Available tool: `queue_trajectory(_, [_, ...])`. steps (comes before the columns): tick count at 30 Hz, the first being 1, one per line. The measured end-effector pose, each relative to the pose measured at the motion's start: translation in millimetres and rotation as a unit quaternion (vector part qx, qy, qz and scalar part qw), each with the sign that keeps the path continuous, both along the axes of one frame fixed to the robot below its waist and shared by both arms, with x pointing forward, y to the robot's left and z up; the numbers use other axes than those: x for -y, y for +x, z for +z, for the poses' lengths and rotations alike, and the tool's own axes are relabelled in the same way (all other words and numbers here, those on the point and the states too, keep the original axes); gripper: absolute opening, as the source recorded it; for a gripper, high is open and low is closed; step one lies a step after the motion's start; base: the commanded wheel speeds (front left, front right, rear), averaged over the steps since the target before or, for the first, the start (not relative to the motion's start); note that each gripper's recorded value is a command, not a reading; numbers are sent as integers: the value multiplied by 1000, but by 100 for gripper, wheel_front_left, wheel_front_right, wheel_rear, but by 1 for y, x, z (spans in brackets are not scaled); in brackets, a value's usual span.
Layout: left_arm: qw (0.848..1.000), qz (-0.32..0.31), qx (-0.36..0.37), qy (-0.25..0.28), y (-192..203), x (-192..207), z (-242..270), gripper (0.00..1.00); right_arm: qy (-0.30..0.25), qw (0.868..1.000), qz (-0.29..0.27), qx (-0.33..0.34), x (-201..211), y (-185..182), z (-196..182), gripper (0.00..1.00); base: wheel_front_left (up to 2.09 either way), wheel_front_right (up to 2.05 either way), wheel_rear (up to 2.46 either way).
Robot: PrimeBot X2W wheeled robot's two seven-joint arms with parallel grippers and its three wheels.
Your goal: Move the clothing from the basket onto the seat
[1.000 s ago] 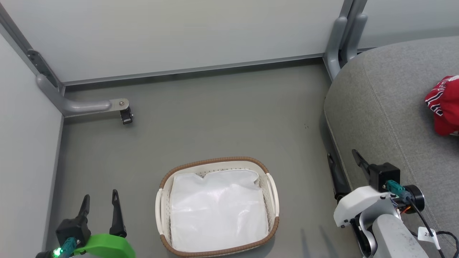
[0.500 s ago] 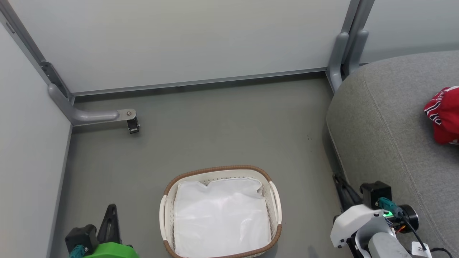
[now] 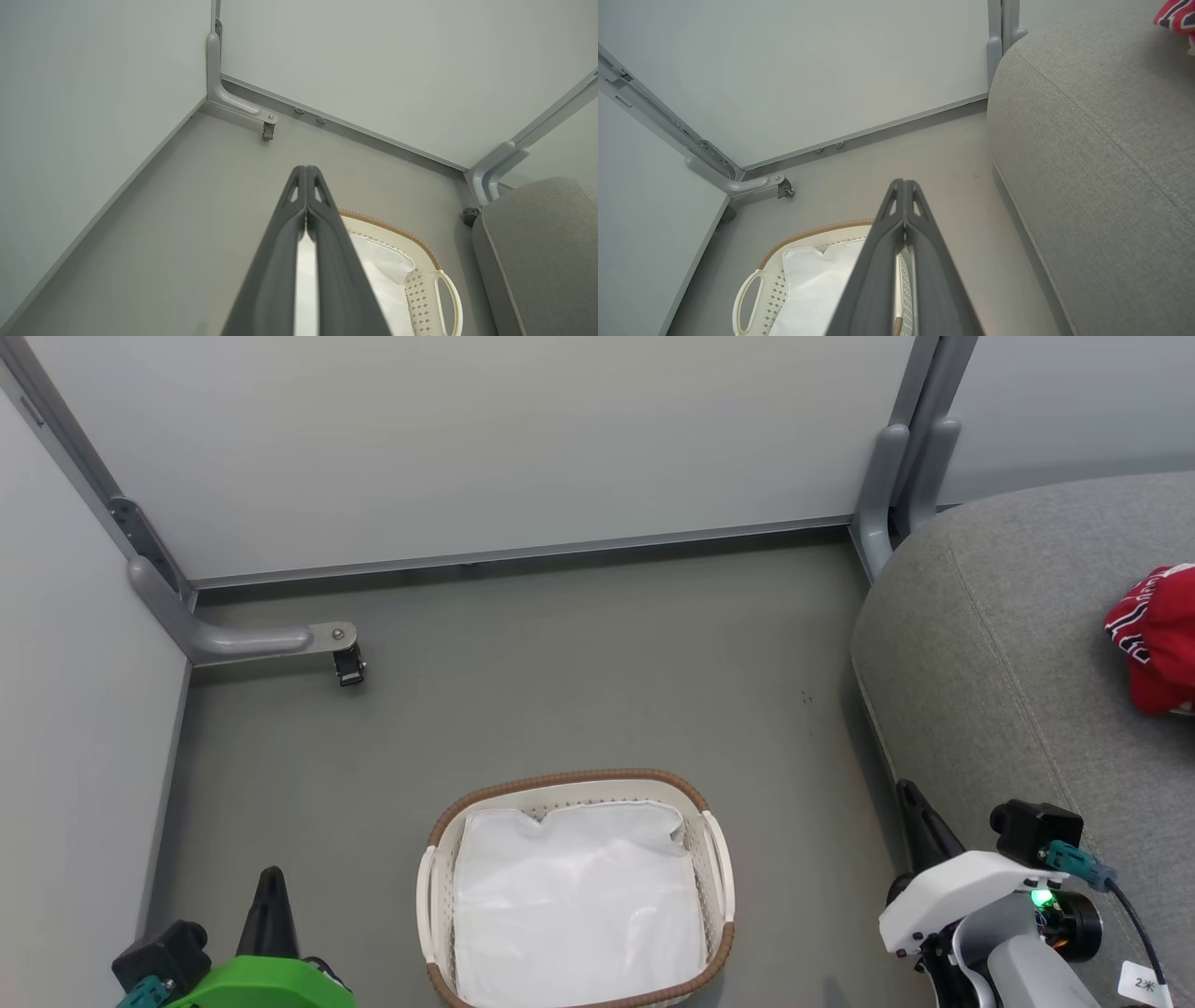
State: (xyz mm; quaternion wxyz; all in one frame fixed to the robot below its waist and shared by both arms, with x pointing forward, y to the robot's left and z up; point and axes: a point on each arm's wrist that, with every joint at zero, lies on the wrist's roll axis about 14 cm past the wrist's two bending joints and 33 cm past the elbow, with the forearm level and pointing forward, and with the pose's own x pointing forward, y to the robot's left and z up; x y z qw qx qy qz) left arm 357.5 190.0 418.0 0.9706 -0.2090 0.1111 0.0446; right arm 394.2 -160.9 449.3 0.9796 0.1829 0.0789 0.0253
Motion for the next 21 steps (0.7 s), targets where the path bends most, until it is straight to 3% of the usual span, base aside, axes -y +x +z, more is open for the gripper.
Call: queue_trajectory(21, [987, 45, 11, -154, 6, -5, 12, 0, 163, 985, -54, -7, 15, -1, 9, 0, 0, 0, 0])
